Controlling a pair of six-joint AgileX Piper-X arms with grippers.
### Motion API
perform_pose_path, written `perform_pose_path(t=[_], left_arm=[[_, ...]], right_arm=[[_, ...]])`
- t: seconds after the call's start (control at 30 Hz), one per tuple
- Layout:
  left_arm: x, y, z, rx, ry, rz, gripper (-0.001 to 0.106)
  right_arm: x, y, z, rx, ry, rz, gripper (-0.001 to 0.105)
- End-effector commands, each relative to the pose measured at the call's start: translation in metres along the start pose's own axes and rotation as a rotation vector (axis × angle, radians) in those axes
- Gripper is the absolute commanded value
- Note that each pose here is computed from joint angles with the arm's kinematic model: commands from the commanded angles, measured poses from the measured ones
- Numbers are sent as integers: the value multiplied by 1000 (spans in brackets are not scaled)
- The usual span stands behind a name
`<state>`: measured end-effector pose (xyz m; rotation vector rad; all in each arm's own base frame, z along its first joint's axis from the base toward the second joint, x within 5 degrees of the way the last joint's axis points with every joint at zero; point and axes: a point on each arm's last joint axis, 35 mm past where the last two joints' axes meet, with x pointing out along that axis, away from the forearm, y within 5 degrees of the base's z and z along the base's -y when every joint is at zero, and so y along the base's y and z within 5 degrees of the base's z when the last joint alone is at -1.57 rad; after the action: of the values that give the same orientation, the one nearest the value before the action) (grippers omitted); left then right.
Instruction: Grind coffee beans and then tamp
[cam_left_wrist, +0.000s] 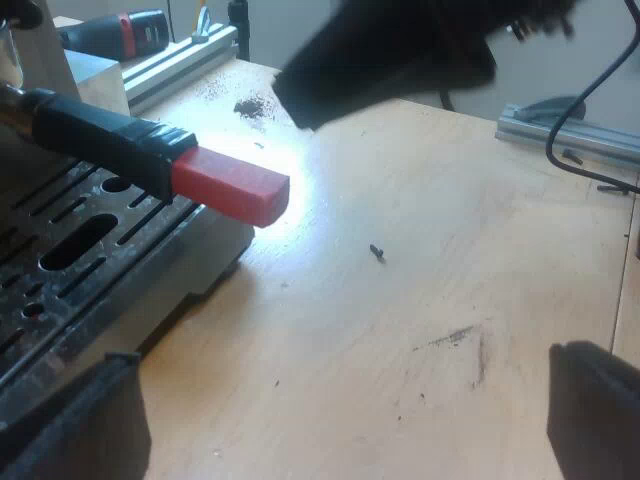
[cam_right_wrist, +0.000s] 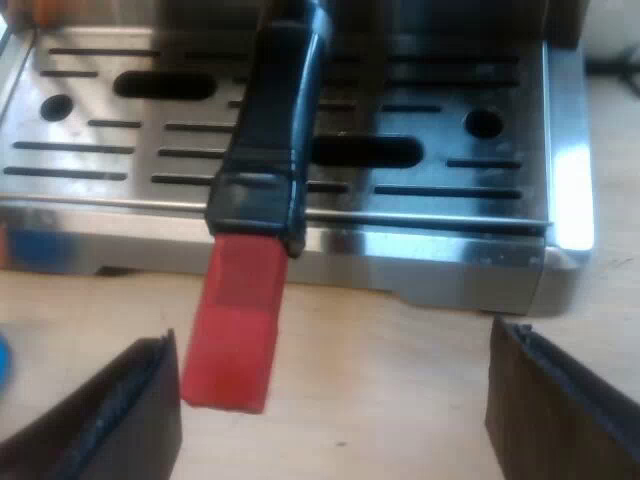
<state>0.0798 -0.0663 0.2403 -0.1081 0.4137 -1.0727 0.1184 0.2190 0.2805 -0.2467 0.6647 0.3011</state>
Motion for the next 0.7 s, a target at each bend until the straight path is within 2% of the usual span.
perform_pose_path(t=[0.03,0.1,0.2,0.7], left_arm=[[0,-1,2,-3,-10,-12,82],[0,-1,2,-3,-10,-12,82],[0,-1,2,-3,-10,-12,82],[0,-1,2,-3,-10,-12,82]], right_arm=[[-1,-3,12,32,34,56,66],[2,-3,17,47,56,89,66],[12,2,18,31,89,124,66],[70,13,11,67,144,90,66]])
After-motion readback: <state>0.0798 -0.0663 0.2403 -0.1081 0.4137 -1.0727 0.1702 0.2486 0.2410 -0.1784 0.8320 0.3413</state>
